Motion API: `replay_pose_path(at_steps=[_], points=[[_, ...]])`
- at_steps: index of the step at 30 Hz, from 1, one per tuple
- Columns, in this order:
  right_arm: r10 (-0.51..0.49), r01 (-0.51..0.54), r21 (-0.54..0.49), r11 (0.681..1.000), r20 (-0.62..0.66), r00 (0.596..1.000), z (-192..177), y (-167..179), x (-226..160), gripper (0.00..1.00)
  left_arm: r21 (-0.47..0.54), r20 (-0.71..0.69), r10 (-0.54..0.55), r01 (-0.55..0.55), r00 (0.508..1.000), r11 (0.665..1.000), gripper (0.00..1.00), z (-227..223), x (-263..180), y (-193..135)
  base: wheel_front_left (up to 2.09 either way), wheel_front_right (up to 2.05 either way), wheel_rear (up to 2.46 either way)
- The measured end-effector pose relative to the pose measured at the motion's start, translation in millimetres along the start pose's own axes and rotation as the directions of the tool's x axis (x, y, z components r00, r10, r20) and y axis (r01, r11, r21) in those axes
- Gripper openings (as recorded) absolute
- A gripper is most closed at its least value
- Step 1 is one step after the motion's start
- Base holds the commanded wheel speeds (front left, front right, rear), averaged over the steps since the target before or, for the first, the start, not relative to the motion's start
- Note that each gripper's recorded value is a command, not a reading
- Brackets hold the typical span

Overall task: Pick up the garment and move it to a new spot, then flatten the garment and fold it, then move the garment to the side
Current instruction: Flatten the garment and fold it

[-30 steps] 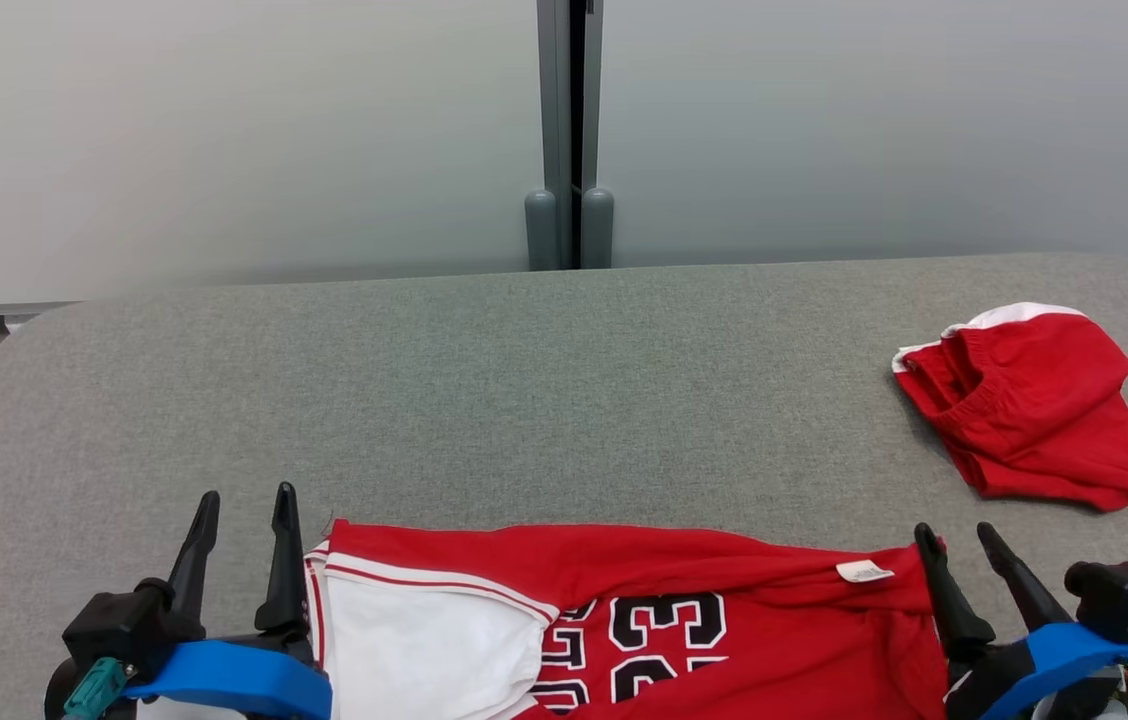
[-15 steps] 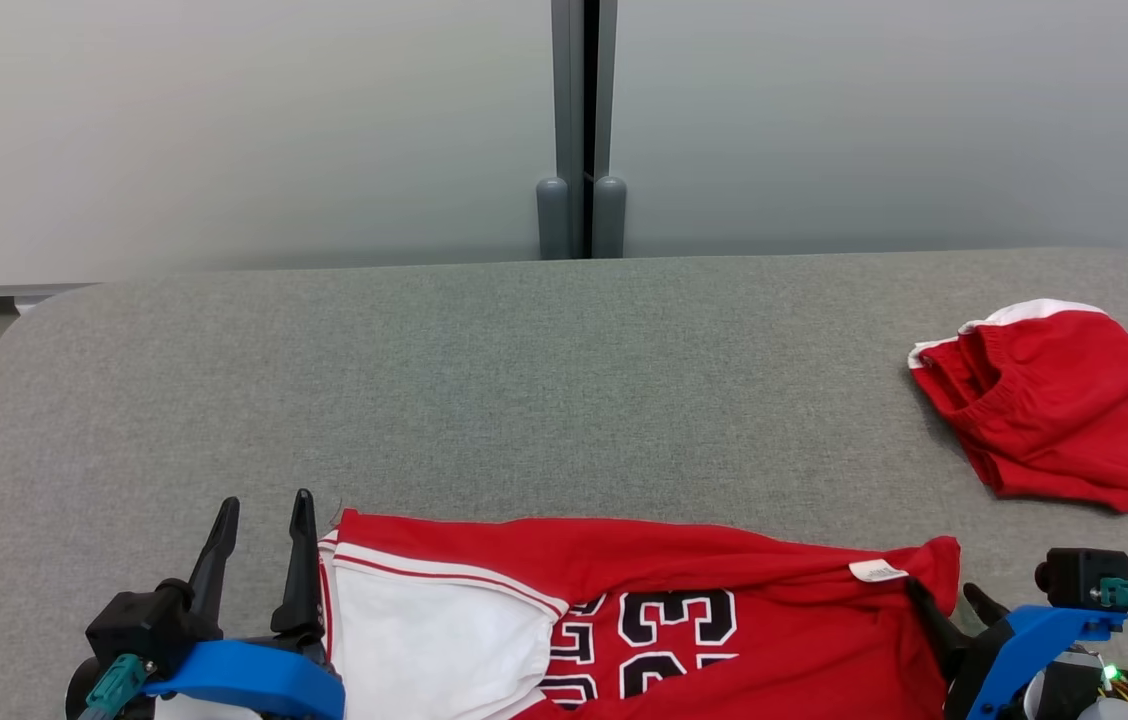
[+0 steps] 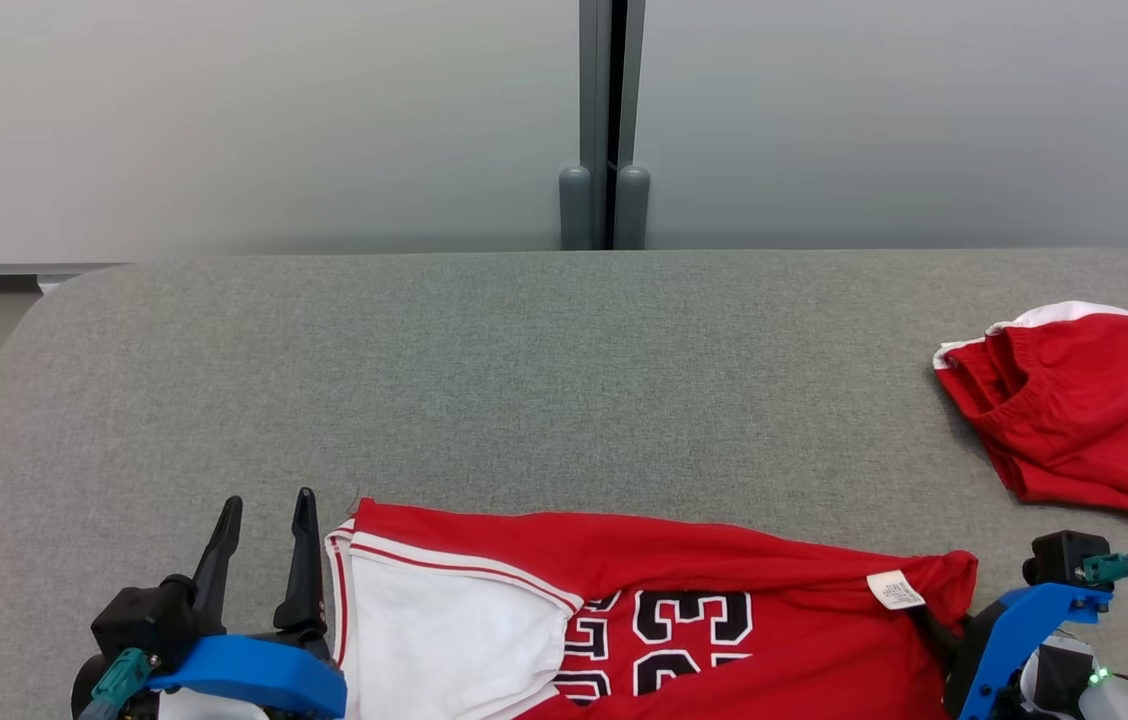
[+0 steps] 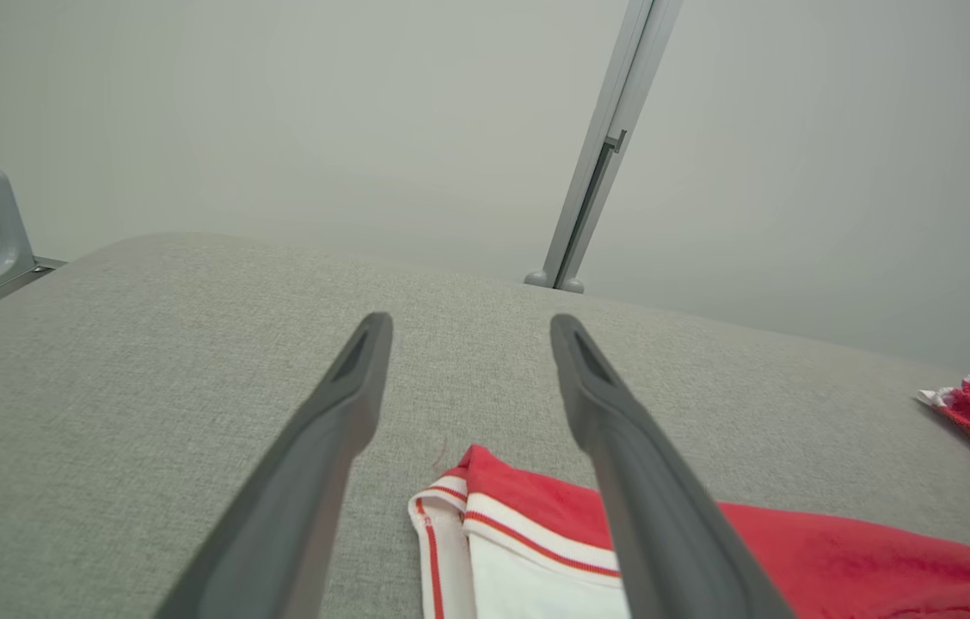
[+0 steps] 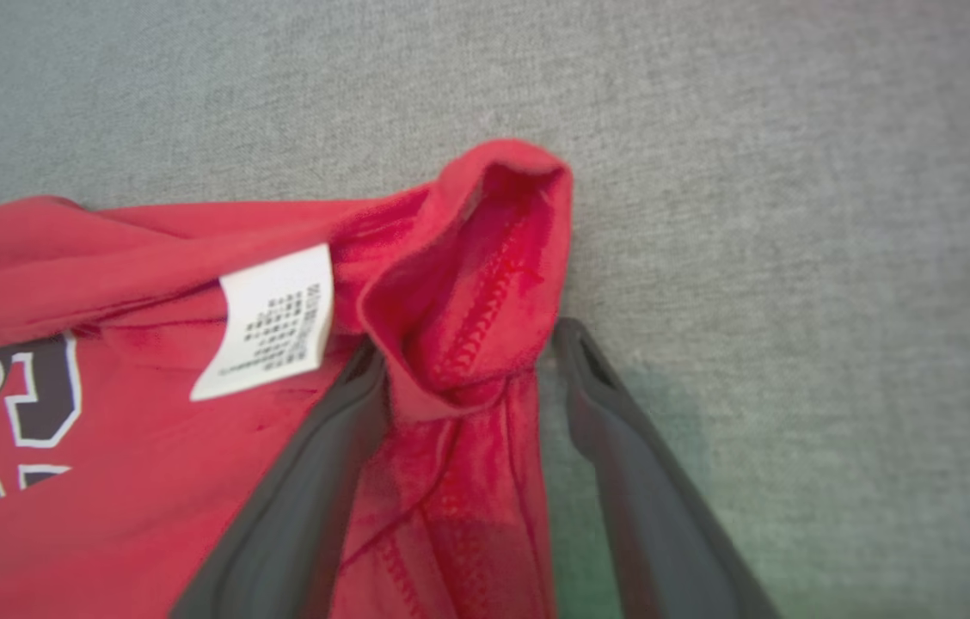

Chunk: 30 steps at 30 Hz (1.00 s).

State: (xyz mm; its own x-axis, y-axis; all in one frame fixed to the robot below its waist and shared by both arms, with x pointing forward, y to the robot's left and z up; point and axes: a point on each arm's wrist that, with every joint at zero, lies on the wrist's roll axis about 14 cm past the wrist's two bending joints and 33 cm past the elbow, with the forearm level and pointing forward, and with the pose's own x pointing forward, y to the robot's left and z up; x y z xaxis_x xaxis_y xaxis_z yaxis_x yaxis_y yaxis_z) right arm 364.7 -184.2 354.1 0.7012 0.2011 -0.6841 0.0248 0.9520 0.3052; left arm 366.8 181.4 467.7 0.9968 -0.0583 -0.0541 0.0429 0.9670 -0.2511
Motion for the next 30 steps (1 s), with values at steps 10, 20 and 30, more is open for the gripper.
replay_pose_path(at_steps=[10,20,30], points=[[0.048,-0.049,0.008,0.999,0.131,0.99,22,12,-8,0.0,0.0,0.006,-0.008,0.008,1.0,1.0,1.0,1,1,-3,0.0,0.0,0.0],[-0.072,0.072,0.01,0.997,0.261,0.963,66,-45,-34,0.0,-0.003,-0.002,-0.011,0.011,1.0,1.0,1.0,-3,-1,-5,0.0,0.0,0.0],[0.088,-0.11,0.04,0.993,0.361,0.929,93,12,-44,0.0,0.0,-0.007,-0.022,0.022,1.0,1.0,1.0,-5,-1,-7,0.0,0.0,0.0]])
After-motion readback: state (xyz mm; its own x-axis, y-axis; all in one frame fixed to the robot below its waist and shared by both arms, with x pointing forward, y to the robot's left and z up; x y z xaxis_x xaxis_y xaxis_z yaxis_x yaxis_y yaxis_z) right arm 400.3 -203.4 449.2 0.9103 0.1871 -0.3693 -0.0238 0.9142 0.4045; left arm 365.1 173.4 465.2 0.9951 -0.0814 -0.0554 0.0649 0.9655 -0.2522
